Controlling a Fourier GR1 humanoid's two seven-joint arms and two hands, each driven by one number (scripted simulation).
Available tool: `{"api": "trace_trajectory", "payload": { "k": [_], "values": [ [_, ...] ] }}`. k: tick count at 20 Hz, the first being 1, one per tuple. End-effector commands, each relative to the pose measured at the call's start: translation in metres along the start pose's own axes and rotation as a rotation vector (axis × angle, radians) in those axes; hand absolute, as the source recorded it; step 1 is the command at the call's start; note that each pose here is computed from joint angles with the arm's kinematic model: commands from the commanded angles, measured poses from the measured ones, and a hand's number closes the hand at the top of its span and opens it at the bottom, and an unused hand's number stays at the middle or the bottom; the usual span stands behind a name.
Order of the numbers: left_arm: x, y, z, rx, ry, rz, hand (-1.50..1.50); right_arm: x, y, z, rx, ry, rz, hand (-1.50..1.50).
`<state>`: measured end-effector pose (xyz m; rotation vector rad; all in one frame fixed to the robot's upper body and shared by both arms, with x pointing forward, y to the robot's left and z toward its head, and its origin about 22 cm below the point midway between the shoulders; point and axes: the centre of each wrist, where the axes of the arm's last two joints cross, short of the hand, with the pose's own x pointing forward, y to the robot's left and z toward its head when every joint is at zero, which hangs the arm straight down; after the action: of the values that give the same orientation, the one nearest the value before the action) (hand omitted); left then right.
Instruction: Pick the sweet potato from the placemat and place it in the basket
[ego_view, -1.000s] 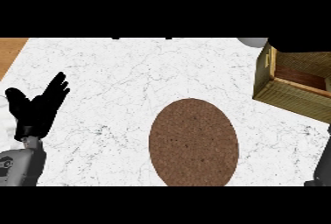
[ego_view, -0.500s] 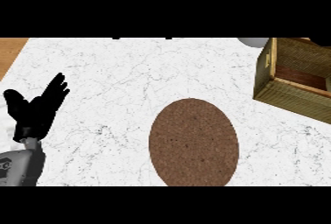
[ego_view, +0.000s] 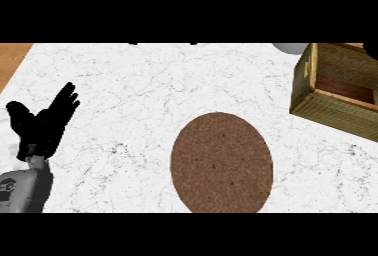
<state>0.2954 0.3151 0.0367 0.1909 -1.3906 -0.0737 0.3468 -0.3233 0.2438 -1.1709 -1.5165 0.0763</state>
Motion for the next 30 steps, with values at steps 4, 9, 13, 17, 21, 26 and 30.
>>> {"api": "trace_trajectory", "payload": {
  "k": [4, 9, 13, 17, 21, 26, 30],
  "values": [
    [-0.007, -0.001, 0.004, -0.006, 0.007, 0.000, 0.00, -0.031, 0.005, -0.022, -0.001, 0.021, 0.022, -1.50],
    [0.012, 0.019, -0.002, 0.000, -0.016, 0.012, 0.00, -0.025, 0.018, -0.034, 0.014, -0.040, -0.073, -1.50],
    [0.008, -0.003, -0.002, -0.010, 0.016, 0.003, 0.00, -0.022, -0.018, -0.048, -0.080, 0.033, -0.195, -1.50],
    [-0.009, 0.003, 0.011, 0.008, 0.019, 0.002, 0.00, -0.055, -0.037, -0.043, -0.207, 0.133, -0.361, -1.50],
    [0.001, 0.005, 0.008, 0.018, 0.009, -0.011, 0.00, -0.094, -0.096, -0.045, -0.268, 0.192, -0.471, -1.50],
    [-0.006, -0.004, 0.010, 0.021, 0.018, -0.005, 0.00, -0.136, -0.160, -0.033, -0.176, 0.199, -0.504, -1.50],
    [-0.007, 0.014, 0.017, 0.024, 0.017, -0.004, 0.00, -0.175, -0.216, -0.015, -0.086, 0.212, -0.407, -1.50]
  ]
}}
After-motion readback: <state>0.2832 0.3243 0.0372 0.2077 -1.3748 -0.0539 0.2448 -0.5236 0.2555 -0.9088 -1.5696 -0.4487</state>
